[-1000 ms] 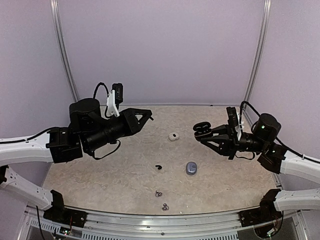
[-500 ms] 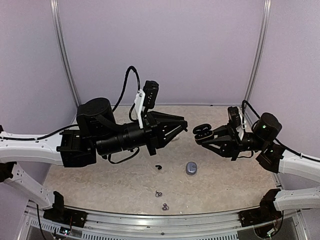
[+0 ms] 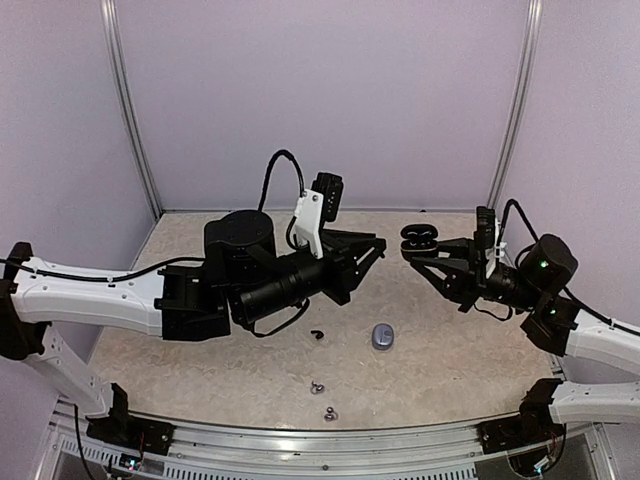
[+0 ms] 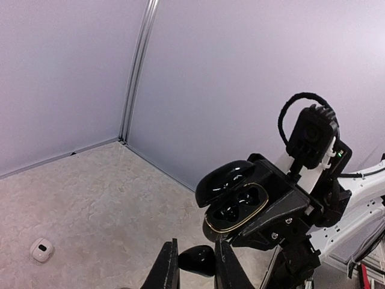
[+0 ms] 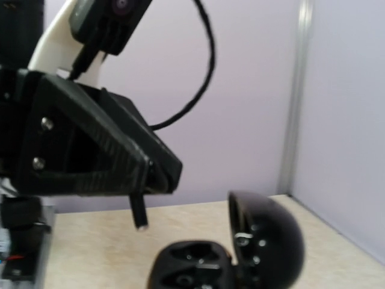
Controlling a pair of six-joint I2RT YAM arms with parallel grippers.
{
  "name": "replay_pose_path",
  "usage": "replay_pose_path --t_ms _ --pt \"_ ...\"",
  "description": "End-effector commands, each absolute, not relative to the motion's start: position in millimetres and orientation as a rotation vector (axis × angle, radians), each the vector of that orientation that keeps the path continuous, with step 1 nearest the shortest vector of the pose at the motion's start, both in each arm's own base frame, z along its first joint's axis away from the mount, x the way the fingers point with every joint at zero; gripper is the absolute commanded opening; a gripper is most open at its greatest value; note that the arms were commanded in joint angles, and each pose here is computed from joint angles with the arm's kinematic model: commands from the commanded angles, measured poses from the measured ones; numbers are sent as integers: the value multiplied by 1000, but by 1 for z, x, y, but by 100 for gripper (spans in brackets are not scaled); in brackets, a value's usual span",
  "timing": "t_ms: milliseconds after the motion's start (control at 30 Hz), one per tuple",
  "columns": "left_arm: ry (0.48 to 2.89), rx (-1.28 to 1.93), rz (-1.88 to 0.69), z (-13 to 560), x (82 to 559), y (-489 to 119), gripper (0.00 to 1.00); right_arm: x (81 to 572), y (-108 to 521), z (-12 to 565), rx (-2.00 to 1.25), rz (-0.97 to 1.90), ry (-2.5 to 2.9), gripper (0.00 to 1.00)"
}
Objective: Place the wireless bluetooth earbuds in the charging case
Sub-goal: Insert the left earbud into the left side groove of the charging case.
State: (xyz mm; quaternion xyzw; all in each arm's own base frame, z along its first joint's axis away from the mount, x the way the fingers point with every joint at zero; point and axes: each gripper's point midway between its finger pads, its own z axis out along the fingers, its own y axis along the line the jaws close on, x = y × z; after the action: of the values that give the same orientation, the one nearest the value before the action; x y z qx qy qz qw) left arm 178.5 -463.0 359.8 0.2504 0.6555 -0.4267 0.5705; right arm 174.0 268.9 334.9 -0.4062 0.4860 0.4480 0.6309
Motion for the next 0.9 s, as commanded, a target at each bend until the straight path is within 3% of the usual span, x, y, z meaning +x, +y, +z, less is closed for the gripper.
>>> replay_pose_path --t_ms 0,867 --pt "1500 404 -1030 388 191 -457 0 185 260 338 -881 846 1043 0" --pt "1482 376 -1092 383 196 -484 0 182 274 339 -941 628 897 0"
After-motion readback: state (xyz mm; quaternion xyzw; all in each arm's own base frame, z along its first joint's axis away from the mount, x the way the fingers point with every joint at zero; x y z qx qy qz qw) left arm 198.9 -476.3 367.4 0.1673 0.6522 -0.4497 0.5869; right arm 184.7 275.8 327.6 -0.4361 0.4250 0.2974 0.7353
